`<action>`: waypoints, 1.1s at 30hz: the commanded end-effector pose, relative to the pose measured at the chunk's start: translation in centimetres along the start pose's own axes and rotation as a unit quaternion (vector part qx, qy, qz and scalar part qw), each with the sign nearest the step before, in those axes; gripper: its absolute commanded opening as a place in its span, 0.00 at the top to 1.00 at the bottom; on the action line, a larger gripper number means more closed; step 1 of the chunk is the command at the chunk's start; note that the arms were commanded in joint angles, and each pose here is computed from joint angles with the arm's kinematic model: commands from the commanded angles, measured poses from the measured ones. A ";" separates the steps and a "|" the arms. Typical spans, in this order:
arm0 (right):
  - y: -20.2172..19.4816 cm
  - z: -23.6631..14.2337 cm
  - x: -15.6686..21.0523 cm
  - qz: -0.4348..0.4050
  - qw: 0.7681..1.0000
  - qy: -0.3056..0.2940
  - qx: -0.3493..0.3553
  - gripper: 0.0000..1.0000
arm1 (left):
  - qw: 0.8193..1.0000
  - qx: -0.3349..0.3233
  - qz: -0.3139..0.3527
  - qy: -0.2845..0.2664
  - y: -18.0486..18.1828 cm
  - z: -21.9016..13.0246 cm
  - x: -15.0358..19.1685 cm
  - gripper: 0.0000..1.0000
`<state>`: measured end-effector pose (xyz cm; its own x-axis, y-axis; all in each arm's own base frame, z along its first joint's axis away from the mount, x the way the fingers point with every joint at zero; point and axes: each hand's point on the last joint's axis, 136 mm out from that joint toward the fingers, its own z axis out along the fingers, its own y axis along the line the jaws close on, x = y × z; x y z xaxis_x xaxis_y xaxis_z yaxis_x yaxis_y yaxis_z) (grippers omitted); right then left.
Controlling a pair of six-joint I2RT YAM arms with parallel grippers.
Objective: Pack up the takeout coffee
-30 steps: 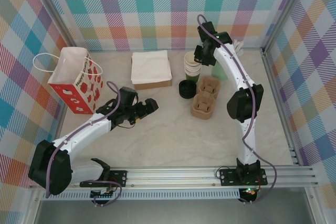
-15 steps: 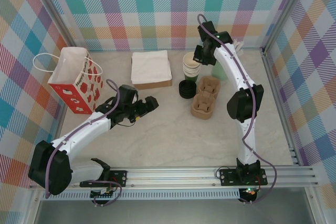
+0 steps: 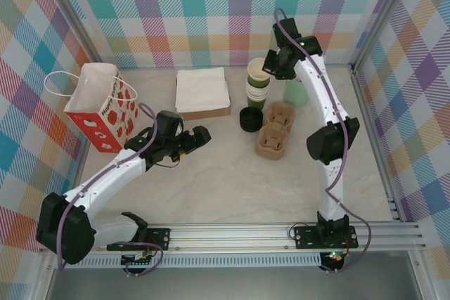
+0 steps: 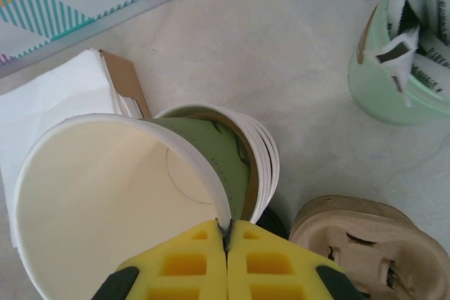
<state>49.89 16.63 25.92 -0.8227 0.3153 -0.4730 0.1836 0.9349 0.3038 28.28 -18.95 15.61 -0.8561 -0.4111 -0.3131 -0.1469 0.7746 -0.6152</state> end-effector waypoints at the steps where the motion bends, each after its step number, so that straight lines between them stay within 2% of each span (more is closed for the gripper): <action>1: 0.7 -5.4 -1.0 -0.005 0.999 -0.032 -0.031 0.95 | 1.000 0.007 0.015 -0.014 -1.1 -1.5 -0.6 0.01; 9: 1.6 -12.3 -0.6 -0.025 0.994 -0.062 -0.082 0.95 | 0.999 0.009 0.015 -0.036 -1.3 -2.7 -1.2 0.02; 16: 3.8 -15.5 4.4 -0.054 0.985 -0.029 -0.163 0.95 | 0.999 -0.007 0.002 -0.054 -0.7 -3.3 -1.6 0.01; 23: 2.8 -13.9 12.3 -0.059 0.982 0.041 -0.175 0.95 | 0.999 -0.016 -0.002 -0.045 -0.2 -3.3 -1.2 0.00; 28: 1.3 -11.1 18.2 -0.071 0.979 0.100 -0.162 0.95 | 0.999 -0.018 -0.005 -0.044 -0.1 -3.1 -1.1 0.00; 33: 0.2 -7.7 22.5 -0.081 0.978 0.132 -0.138 0.95 | 0.999 -0.020 -0.012 -0.038 0.1 -2.8 -1.0 0.01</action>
<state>27.33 21.42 21.67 -0.9577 0.0709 -0.2789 -0.0601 0.8985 0.4347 27.66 -17.11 17.16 -0.8201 -0.4522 -0.3507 -0.1831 0.7880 -0.5878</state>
